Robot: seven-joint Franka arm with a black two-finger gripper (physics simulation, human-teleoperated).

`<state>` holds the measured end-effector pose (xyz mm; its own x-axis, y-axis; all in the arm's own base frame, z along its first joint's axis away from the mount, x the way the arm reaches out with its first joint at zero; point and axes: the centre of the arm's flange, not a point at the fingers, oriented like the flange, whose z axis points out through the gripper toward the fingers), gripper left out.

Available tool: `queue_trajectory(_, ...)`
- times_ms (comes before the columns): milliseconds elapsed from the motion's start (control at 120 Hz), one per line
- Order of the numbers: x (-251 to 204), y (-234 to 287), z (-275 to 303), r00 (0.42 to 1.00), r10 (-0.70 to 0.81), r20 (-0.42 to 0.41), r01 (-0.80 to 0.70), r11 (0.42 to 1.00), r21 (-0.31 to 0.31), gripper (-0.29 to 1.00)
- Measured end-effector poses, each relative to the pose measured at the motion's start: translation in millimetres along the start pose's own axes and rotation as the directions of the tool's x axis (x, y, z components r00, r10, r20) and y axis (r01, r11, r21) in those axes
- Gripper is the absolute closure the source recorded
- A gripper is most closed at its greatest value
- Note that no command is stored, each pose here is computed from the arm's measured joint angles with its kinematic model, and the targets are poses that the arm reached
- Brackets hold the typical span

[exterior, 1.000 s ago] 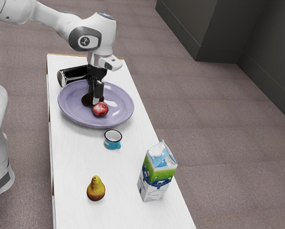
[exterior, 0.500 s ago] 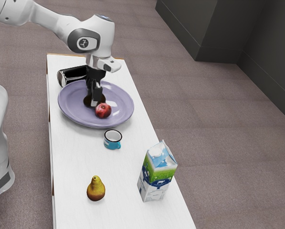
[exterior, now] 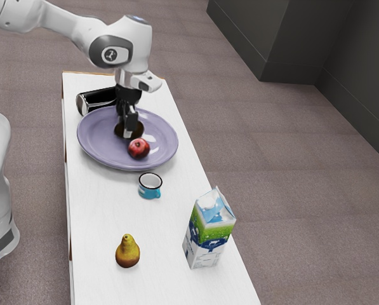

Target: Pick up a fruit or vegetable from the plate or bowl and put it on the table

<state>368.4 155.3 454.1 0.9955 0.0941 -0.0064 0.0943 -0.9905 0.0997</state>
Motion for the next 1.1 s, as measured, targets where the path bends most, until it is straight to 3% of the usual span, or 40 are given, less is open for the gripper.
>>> queue_trajectory(183,31.0,25.0,-75.2,0.986,0.076,-0.146,-0.068,0.996,0.057,0.45)
queue_trajectory(400,43.6,149.8,-114.8,0.907,0.362,-0.215,-0.351,0.932,0.088,0.39)
queue_trajectory(658,17.2,265.9,-91.5,0.781,0.603,-0.164,-0.601,0.796,0.062,0.4)
queue_trajectory(858,-8.9,295.5,-41.9,0.74,0.671,-0.052,-0.671,0.741,0.022,0.39)
queue_trajectory(1100,-11.1,320.5,-34.1,0.692,0.718,-0.078,-0.718,0.695,0.026,0.41)
